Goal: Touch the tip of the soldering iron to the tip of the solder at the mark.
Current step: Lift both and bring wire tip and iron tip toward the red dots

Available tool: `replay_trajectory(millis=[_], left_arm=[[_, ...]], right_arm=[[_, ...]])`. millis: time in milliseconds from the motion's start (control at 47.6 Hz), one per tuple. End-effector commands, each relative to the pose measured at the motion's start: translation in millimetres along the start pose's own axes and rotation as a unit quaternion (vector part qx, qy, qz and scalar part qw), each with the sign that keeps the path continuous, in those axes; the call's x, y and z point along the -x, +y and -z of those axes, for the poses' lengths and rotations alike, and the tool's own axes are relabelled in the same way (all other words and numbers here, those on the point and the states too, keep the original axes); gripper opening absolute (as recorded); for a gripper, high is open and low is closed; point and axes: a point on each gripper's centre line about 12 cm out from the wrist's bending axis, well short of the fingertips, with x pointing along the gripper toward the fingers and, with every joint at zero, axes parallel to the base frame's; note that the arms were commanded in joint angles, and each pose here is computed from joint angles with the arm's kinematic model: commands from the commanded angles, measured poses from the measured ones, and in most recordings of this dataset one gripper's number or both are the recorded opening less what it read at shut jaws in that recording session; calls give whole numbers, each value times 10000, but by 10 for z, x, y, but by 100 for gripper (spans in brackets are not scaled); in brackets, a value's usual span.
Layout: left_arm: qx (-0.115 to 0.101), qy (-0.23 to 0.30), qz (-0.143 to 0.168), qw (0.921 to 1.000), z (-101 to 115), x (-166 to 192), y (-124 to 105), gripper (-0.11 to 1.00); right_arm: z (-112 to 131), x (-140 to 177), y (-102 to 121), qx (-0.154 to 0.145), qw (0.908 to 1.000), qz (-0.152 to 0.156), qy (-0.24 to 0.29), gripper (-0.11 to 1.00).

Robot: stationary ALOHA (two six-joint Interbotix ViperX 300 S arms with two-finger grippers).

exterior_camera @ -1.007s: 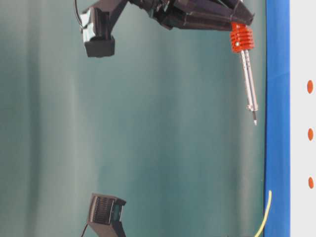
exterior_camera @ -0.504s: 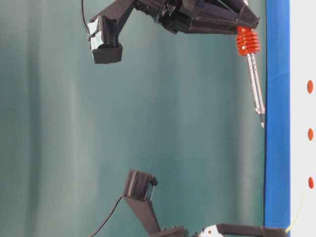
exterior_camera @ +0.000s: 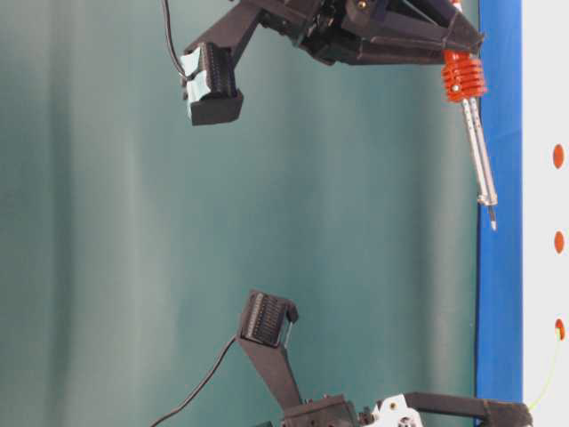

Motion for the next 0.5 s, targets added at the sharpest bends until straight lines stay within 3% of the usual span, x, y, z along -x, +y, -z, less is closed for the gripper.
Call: replay_trajectory(millis=[0, 483], left_arm=[[-6, -145, 19, 9999, -67, 53, -10, 1], [10, -136, 22, 9999, -65, 48, -15, 1]], right_arm=[[-133, 70, -30, -25, 9998, 32, -212, 7], [-426, -188, -52, 53, 9999, 81, 71, 7]])
